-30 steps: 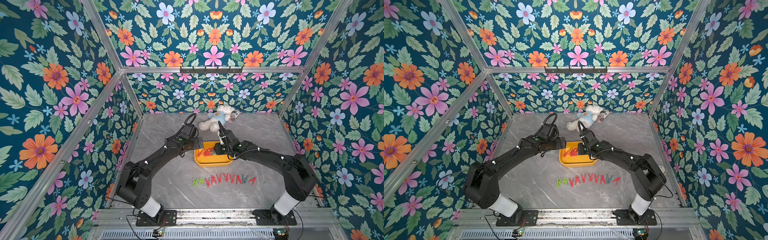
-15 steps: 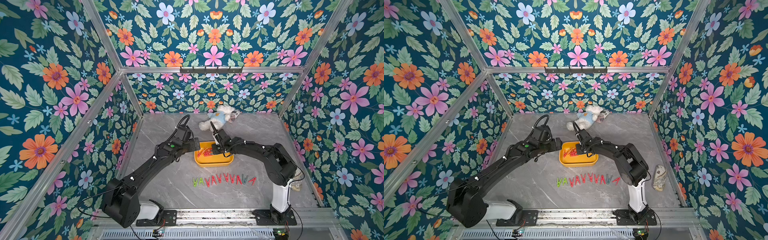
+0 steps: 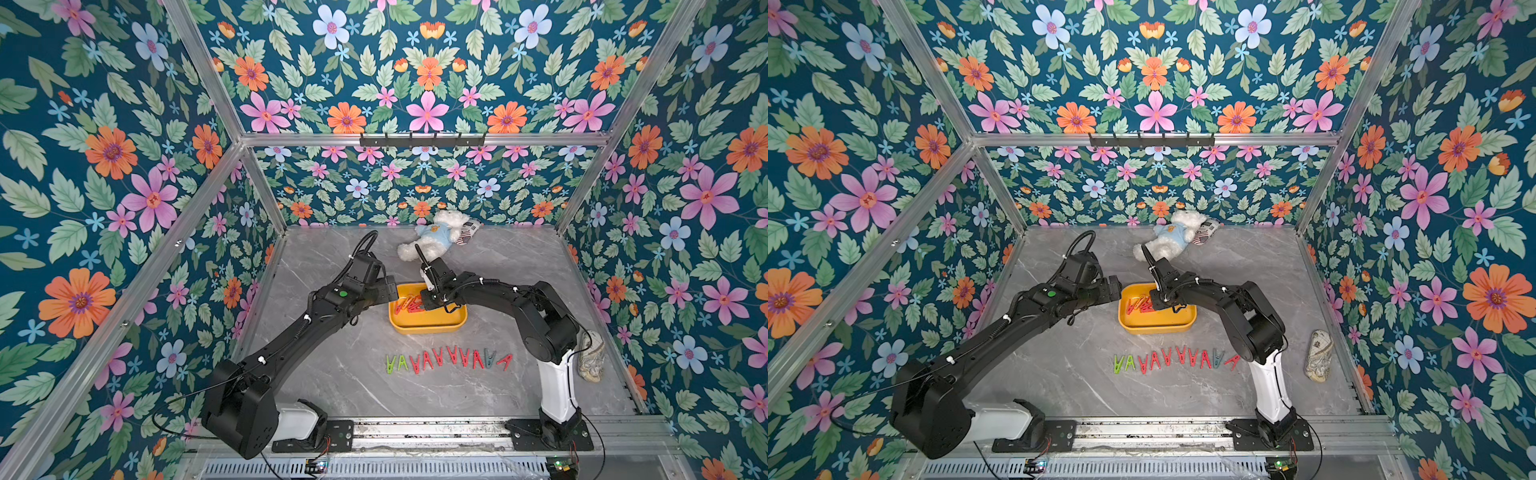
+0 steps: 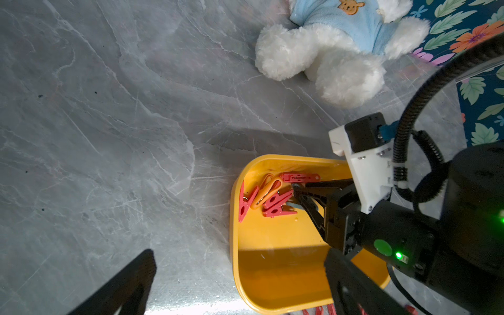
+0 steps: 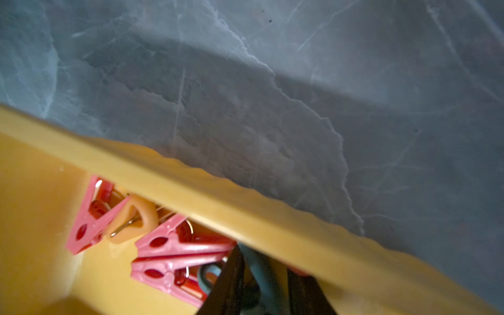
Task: Take the clothespins out of the storage box
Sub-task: Pick up the clothespin from the storage box, then place the clothespin at the center of the board.
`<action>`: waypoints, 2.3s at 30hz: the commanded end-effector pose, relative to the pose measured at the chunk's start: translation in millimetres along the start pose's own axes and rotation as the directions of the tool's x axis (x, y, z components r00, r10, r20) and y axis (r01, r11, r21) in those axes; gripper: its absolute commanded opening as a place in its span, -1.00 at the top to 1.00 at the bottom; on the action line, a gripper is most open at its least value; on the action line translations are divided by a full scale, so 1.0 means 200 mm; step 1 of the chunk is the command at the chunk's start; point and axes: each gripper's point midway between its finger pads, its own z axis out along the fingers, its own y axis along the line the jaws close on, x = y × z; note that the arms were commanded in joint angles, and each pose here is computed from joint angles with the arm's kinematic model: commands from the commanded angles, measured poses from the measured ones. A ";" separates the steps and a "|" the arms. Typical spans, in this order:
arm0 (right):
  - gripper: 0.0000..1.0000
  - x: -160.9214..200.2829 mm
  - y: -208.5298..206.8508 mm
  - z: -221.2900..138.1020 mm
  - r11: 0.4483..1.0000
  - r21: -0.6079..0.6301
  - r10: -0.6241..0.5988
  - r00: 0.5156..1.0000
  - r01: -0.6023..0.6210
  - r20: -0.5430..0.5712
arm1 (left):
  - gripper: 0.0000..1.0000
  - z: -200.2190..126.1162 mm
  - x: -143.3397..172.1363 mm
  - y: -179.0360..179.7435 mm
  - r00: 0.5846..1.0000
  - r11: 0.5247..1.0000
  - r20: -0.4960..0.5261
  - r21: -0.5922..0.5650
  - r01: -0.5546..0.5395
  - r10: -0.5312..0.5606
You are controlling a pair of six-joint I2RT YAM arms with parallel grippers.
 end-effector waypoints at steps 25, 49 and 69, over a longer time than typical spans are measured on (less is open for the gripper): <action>0.99 -0.02 -0.01 -0.37 0.992 0.009 0.127 0.985 -0.129 0.117 | -0.99 0.02 0.02 -0.02 1.000 0.999 -0.012 0.033 -0.012 0.013; 0.97 0.73 -0.68 -0.77 0.806 0.305 0.467 0.862 -0.507 0.198 | -0.99 0.06 0.05 -0.13 0.998 0.987 -0.044 0.156 -0.042 0.050; 0.90 0.92 -0.85 -0.78 0.654 0.583 0.548 0.833 -0.482 0.075 | -0.99 0.01 0.10 -0.10 0.999 0.984 -0.023 0.178 -0.020 0.024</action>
